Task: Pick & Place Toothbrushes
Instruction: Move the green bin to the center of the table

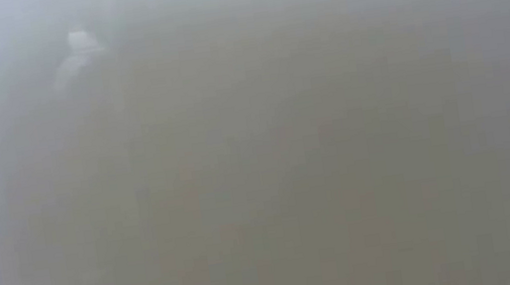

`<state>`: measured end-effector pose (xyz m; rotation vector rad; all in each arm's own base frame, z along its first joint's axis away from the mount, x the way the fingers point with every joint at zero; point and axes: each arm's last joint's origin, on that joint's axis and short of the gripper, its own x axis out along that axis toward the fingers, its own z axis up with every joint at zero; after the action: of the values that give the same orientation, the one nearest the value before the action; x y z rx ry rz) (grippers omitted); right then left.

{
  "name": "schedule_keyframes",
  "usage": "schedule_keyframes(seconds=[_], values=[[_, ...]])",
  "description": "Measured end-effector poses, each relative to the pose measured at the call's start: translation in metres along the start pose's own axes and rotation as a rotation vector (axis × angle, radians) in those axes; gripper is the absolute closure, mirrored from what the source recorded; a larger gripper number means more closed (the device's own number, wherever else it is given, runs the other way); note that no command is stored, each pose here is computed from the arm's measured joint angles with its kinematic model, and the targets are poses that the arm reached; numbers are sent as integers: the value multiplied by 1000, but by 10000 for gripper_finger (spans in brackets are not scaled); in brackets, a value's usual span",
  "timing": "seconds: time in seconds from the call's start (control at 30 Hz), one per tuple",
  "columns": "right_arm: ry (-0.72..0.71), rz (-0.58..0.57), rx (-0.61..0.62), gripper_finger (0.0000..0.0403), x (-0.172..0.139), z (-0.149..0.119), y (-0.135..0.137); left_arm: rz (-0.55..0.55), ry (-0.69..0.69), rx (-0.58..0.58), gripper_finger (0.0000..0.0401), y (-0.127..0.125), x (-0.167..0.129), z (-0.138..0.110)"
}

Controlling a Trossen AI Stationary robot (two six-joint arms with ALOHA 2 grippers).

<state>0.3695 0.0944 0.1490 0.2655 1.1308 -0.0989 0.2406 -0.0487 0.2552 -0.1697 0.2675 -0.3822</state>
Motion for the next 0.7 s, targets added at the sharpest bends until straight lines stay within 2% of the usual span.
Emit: schedule_keyframes(seconds=[0.43,0.7], values=[[-27,4,-1,403,-1,7,-6,-3,-18,4,399,0,0,2],[-58,-2,-49,403,-11,26,-9,-4,-23,5,399,0,0,2]])
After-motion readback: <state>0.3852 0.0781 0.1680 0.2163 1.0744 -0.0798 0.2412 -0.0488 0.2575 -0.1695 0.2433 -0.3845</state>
